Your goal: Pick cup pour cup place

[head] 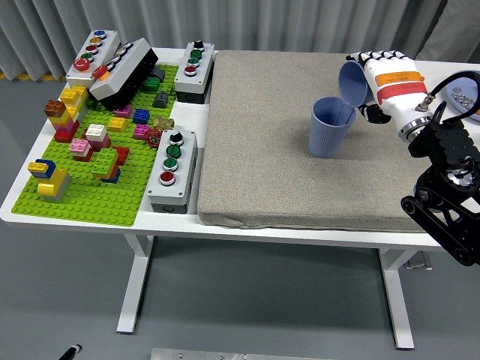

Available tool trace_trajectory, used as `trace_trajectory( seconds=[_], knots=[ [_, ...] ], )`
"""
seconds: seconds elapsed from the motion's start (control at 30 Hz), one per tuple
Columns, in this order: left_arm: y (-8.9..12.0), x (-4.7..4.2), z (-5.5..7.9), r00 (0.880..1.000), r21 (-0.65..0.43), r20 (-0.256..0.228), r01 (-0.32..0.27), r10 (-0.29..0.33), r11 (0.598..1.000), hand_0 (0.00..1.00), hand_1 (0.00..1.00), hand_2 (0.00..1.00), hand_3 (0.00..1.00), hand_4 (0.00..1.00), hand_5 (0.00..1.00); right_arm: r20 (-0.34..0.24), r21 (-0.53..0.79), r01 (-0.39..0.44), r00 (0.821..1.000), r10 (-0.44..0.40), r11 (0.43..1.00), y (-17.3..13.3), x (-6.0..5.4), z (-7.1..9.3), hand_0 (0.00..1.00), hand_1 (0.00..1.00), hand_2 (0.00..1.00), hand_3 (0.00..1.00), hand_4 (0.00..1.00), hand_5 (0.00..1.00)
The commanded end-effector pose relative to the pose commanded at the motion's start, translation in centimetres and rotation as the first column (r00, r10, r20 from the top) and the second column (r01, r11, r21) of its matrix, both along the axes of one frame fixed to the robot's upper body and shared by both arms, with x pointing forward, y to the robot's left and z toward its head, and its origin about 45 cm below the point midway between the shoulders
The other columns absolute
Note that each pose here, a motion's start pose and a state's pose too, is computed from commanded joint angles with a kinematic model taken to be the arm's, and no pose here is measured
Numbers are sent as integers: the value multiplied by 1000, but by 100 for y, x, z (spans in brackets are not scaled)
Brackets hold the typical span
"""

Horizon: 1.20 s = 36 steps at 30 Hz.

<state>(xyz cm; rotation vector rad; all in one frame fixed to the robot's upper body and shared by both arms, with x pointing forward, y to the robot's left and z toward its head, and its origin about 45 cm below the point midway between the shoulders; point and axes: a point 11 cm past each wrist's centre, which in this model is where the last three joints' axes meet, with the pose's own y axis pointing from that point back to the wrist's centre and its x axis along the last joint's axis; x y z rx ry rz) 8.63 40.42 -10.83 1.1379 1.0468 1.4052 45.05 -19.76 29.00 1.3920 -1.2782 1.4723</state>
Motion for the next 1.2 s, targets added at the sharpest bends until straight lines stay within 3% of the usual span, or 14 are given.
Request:
trace_trajectory(
  seconds=[0.27,0.3,1.2],
  knots=[
    [1,7,2,1000,0,2,-1,1,1000,839,815,879,800,637,998,-8,9,5,1000,-5,1000,-15,8,0,747,622,514,629,666,2],
    [3,8,2,1000,0,2,-1,1,1000,839,814,879,800,637,998,-9,10,7,1000,-7,1000,-21,10,0,642,615,509,628,664,2],
    [12,8,5,1000,2,2,-2,2,1000,839,814,880,800,638,998,-7,-49,-26,1000,25,998,59,-20,-4,646,615,507,619,662,2]
  ],
)
